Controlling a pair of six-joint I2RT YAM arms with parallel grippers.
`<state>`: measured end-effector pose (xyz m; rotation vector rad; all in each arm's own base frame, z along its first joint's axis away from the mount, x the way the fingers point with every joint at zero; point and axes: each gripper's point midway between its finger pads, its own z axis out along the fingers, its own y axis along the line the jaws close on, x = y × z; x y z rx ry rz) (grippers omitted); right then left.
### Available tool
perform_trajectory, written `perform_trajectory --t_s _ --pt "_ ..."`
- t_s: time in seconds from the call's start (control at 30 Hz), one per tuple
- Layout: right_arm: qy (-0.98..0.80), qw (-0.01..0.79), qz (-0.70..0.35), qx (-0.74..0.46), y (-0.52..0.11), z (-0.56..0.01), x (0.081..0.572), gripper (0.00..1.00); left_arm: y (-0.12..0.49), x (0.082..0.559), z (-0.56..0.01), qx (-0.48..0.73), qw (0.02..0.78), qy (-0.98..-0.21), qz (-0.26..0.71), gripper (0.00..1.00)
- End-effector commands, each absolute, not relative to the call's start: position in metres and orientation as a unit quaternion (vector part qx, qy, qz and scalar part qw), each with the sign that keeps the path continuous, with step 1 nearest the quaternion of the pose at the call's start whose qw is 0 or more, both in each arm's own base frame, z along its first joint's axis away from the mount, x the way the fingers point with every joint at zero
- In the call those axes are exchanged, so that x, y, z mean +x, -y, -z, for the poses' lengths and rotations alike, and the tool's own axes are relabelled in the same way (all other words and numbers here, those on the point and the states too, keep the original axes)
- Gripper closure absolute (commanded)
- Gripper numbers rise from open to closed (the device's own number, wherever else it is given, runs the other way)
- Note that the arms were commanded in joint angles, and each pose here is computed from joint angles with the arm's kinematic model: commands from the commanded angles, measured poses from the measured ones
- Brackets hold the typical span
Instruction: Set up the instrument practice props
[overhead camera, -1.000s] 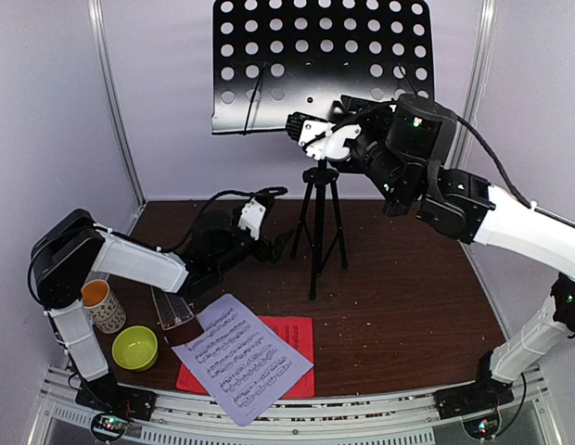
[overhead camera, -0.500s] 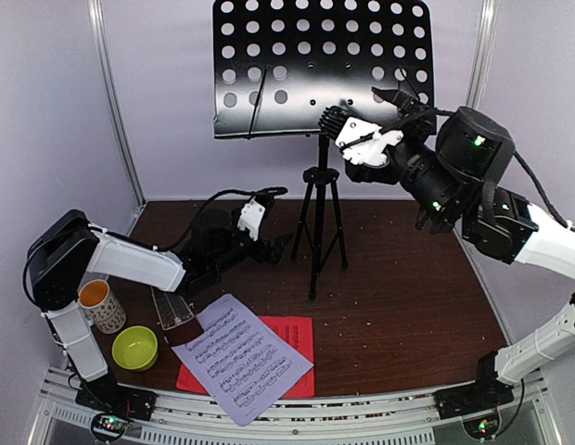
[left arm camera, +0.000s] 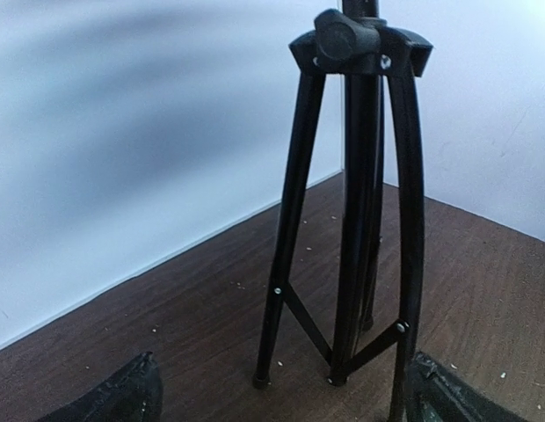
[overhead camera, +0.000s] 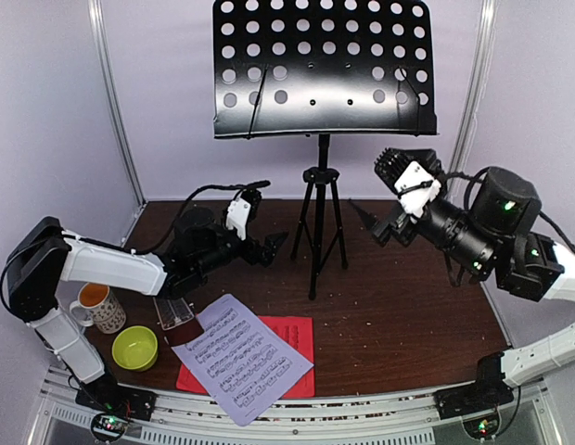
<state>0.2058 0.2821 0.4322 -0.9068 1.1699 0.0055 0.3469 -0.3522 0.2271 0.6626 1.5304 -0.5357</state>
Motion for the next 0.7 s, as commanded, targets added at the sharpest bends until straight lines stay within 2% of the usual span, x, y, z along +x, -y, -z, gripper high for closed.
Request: perform_trajectory --t_s 0.0,0.17,0.23,0.4,0.67 --pt "-0.629 0.67 -0.13 -0.372 -0.288 -0.358 0.218 0.0 0.363 0.326 -0.218 0.302 0.608 -0.672 0.297 0.02" --pt "-0.703 0.594 -0.212 -0.328 -0.276 -0.298 0.264 0.05 0.382 0.313 -0.194 0.32 0.569 -0.68 0.335 0.03" --pt "-0.721 0.575 -0.227 -0.314 -0.272 -0.284 0.281 0.08 0.395 0.308 -0.188 0.329 0.554 -0.677 0.356 0.08" --pt "-0.738 0.559 -0.239 -0.292 -0.267 -0.265 0.324 0.12 0.424 0.305 -0.174 0.333 0.529 -0.671 0.399 0.2" --pt "-0.748 0.543 -0.24 -0.298 -0.276 -0.249 0.374 0.19 0.445 0.309 -0.156 0.333 0.512 -0.674 0.415 0.28"
